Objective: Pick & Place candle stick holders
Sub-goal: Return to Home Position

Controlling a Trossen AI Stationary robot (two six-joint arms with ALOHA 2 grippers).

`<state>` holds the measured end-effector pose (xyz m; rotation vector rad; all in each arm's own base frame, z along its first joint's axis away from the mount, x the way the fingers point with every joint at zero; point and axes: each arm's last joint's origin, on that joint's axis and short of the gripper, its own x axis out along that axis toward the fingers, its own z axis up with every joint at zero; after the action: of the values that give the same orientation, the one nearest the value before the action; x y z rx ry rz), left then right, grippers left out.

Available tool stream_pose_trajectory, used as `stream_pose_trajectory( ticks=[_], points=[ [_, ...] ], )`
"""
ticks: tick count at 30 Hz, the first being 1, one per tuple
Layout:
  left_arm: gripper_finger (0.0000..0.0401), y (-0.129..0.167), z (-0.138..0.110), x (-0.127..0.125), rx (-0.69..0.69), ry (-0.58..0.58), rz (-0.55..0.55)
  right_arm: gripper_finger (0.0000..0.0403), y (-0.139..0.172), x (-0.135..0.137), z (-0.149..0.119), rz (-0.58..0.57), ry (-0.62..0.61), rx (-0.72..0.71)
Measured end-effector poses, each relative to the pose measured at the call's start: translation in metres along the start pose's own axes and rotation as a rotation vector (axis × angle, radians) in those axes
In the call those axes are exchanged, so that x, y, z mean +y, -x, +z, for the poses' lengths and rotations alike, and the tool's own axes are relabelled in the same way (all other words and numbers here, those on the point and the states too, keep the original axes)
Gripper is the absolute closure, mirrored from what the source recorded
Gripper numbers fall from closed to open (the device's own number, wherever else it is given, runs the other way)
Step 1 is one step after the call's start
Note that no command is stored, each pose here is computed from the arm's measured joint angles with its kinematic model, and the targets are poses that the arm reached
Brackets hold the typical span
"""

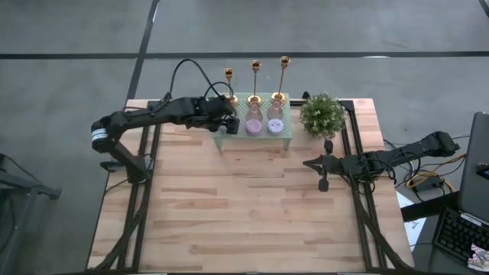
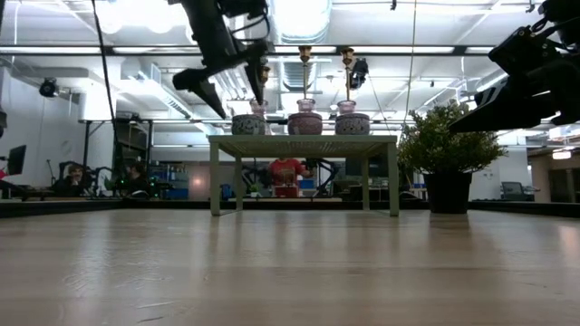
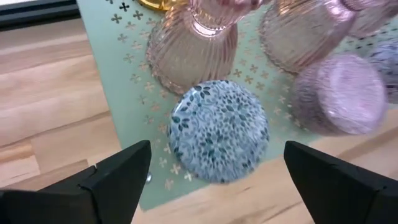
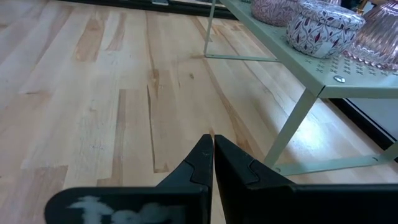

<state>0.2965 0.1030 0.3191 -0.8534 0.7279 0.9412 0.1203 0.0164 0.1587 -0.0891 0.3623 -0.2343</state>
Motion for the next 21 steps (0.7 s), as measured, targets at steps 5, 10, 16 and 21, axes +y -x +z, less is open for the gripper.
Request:
stream_pose_trajectory(
  ticks=[5, 10, 16, 21],
  points=[
    [0.0032, 0.017, 0.000, 0.005, -0.016, -0.010, -0.036, 0.0394, 0.000, 0.000, 0.000, 0.000, 0.000, -0.001],
    [0.0070, 0.036, -0.001, 0.007, -0.029, -0.023, -0.096, 0.0394, 0.000, 0.000, 0.000, 0.000, 0.000, 0.000],
    [0.0186, 0.046, -0.007, 0.004, -0.017, -0.035, -0.151, 0.0394, 0.000, 0.000, 0.000, 0.000, -0.001, 0.000],
    [0.0320, 0.047, -0.008, 0.000, 0.025, -0.019, -0.222, 0.0394, 0.000, 0.000, 0.000, 0.000, -0.001, 0.000]
  ],
)
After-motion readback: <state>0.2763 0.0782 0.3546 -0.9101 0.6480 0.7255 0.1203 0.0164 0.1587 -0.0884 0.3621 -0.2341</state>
